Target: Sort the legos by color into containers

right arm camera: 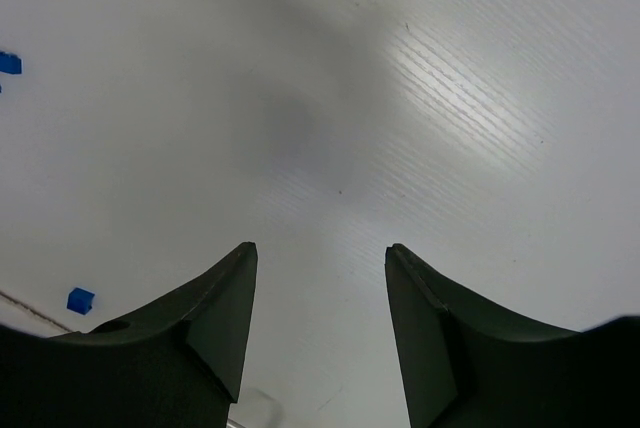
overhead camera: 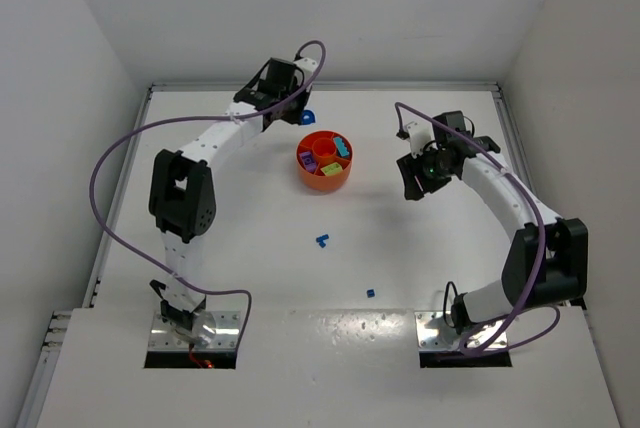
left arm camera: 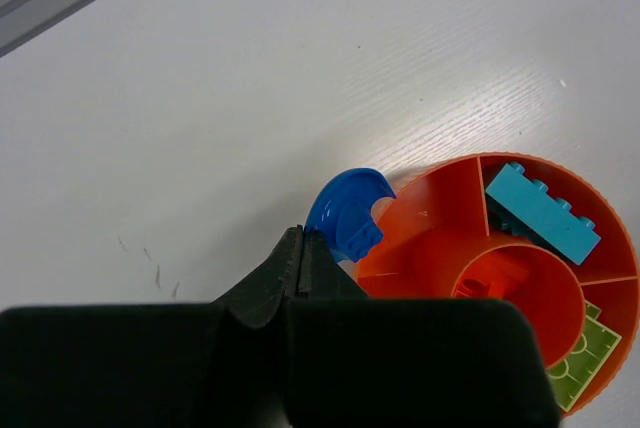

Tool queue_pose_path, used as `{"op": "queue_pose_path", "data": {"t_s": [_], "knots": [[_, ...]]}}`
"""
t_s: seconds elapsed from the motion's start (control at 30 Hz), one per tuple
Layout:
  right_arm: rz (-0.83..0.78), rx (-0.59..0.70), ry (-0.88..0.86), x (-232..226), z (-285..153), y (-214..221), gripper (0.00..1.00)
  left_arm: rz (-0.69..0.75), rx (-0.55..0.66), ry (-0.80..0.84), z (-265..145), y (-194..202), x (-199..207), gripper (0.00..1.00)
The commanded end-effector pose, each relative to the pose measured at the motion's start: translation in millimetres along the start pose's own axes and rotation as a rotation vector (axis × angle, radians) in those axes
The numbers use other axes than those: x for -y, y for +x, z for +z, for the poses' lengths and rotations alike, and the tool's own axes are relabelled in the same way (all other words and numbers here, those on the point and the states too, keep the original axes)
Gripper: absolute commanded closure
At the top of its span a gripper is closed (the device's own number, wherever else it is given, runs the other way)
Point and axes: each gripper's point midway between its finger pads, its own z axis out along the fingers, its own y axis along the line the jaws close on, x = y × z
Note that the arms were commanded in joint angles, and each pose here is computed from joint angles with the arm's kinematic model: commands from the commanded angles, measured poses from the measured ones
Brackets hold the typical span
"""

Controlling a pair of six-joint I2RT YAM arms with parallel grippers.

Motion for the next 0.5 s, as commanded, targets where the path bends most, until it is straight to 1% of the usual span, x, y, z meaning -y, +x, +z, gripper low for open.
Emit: {"op": "queue_pose_path", "data": {"t_s": [0.0, 0.47], "knots": [[-0.005, 0.046, 0.026, 7.5, -6.3, -18.6, 0.45, 0.016, 0.007, 0.009, -2.1, -2.3, 5.4, 1.00], [0.000, 0.029, 0.021, 7.0, -2.2, -13.8, 0.45, 0.041, -0.056, 0.075, 8.0, 23.9, 29.6, 1.00]]}}
